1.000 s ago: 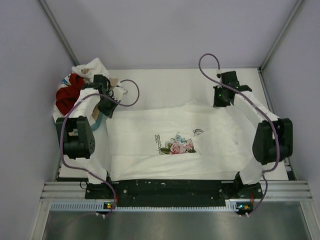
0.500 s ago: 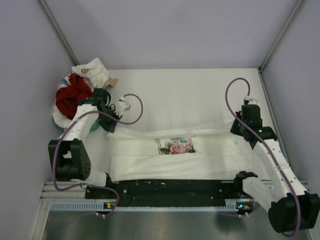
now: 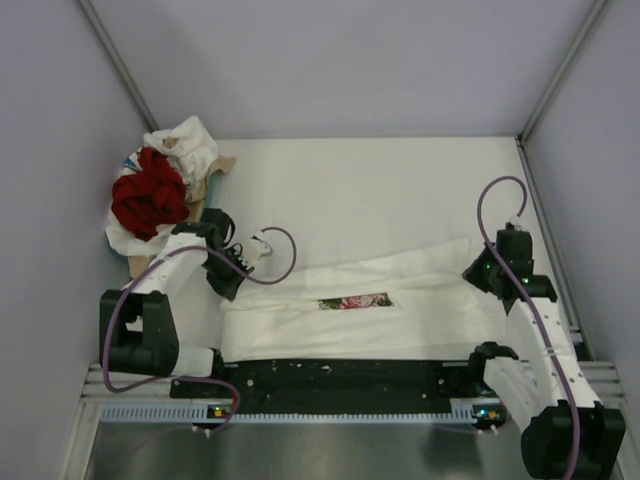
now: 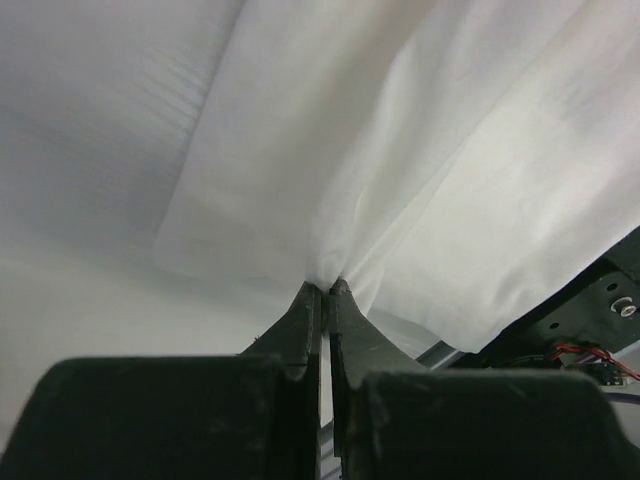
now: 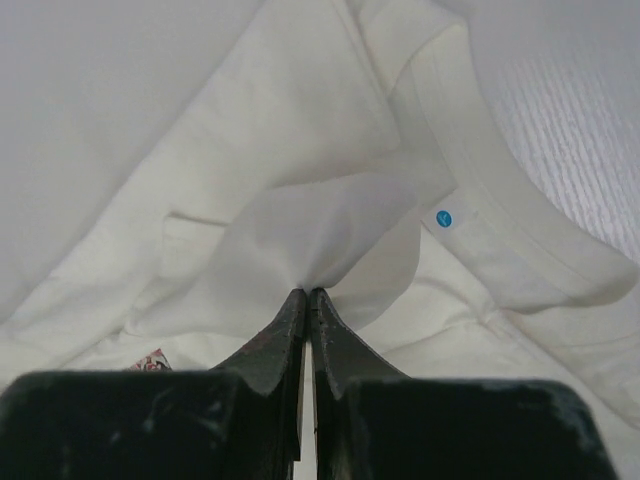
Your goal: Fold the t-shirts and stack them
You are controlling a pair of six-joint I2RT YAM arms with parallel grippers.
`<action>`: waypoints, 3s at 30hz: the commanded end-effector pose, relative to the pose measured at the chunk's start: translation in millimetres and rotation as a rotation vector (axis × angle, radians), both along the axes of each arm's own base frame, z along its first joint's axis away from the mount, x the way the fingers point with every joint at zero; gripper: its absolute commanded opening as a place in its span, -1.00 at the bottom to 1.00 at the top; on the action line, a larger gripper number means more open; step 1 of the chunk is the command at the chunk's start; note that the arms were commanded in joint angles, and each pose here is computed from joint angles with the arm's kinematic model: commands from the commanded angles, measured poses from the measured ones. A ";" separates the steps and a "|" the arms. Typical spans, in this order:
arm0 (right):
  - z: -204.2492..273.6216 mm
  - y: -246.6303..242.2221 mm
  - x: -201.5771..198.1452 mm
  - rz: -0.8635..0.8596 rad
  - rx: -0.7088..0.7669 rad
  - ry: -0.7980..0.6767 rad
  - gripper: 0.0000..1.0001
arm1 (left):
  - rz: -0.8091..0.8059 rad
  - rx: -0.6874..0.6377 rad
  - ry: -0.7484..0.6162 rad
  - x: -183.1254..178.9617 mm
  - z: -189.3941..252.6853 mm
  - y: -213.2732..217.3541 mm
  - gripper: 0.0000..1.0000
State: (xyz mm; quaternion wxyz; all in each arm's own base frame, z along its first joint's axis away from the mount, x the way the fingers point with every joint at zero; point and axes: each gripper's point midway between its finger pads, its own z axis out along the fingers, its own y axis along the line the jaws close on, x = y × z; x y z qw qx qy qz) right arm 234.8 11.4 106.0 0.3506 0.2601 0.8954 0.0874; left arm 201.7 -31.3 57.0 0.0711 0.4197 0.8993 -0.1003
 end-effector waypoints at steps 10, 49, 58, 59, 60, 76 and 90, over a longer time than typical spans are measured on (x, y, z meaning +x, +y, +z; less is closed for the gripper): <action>71.9 -11.3 104.6 -0.018 -0.022 -0.255 -1.00 | 0.146 0.115 -0.539 145.0 93.7 19.1 -1.00; -19.4 -28.9 -36.9 -0.425 0.071 0.007 -0.46 | -0.365 -0.058 0.058 -39.3 45.2 -1.5 0.23; 71.3 8.8 17.2 -0.095 0.075 -0.292 -0.18 | -0.071 -0.080 -0.124 64.5 15.1 -50.4 -0.58; 68.6 25.9 22.4 -0.016 0.093 -0.288 -0.29 | -0.060 -0.062 -0.123 70.3 8.5 -52.5 -0.60; 64.8 42.4 27.2 0.058 0.103 -0.273 -0.45 | -0.055 -0.047 -0.119 74.7 2.9 -54.1 -0.63; -56.4 51.2 -16.5 0.095 -0.017 0.152 -1.00 | -0.296 -0.001 0.085 -24.6 -30.7 -47.2 -0.58; 50.2 127.7 40.1 0.480 0.025 -0.231 -0.90 | -0.210 0.000 -0.119 19.6 15.0 -54.4 -0.21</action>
